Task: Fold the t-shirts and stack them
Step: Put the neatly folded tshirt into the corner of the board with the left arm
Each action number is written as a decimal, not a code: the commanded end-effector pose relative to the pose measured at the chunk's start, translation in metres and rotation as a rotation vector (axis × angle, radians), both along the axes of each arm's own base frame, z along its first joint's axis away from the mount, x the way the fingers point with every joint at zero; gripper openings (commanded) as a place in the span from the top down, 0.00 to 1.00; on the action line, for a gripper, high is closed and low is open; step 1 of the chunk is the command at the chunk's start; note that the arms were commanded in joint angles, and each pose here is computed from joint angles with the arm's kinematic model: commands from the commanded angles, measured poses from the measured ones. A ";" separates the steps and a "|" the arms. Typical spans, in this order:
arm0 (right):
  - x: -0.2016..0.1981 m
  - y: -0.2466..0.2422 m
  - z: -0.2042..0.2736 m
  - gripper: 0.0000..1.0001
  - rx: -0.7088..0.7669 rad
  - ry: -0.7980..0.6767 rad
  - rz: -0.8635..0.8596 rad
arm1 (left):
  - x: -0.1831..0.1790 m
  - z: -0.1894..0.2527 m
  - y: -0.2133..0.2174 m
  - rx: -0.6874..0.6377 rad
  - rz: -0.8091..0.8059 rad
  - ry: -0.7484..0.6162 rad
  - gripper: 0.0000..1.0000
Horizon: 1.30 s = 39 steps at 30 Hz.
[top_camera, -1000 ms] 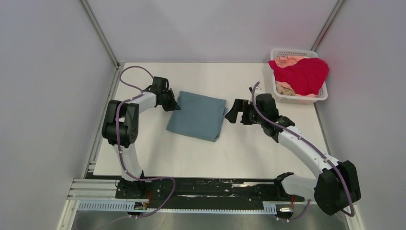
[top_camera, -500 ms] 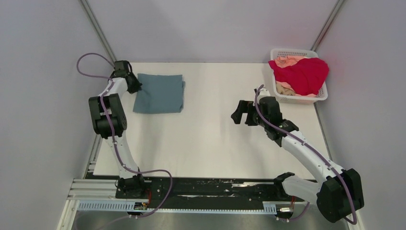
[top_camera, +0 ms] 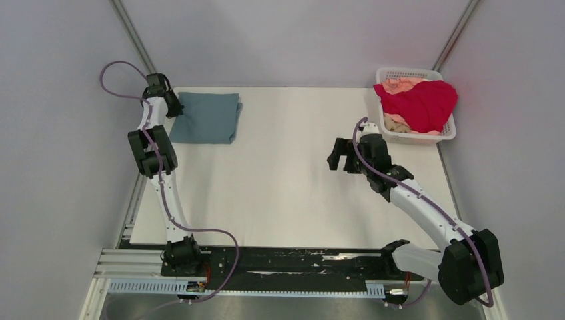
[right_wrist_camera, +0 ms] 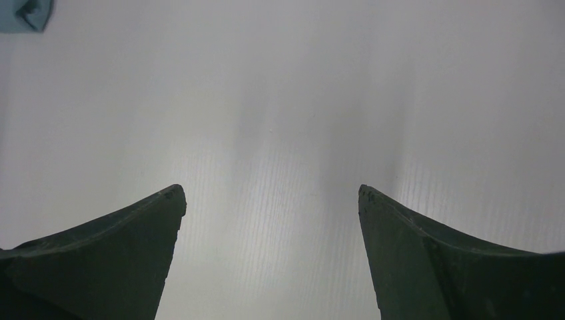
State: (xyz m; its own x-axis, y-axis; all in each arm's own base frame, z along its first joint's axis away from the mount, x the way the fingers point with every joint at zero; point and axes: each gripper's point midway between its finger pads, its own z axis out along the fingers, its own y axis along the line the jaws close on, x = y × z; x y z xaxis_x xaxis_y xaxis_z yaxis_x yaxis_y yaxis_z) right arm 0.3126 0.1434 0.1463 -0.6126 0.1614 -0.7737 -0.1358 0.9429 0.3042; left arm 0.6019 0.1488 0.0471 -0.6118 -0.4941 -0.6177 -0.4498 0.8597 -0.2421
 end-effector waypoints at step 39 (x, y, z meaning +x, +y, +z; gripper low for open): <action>-0.053 -0.073 0.019 0.00 0.174 -0.261 -0.353 | -0.325 0.109 -0.273 -0.123 -0.390 -0.509 0.00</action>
State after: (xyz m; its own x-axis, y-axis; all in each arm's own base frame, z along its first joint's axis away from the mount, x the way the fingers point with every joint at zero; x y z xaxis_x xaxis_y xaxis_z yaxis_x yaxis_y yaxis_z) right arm 0.2565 0.0805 0.1562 -0.3618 0.4180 -0.8333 0.0510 0.9014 0.4300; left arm 0.2674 -0.1403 0.1186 -0.5708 -0.3121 -0.7594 0.0961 0.8932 -0.4393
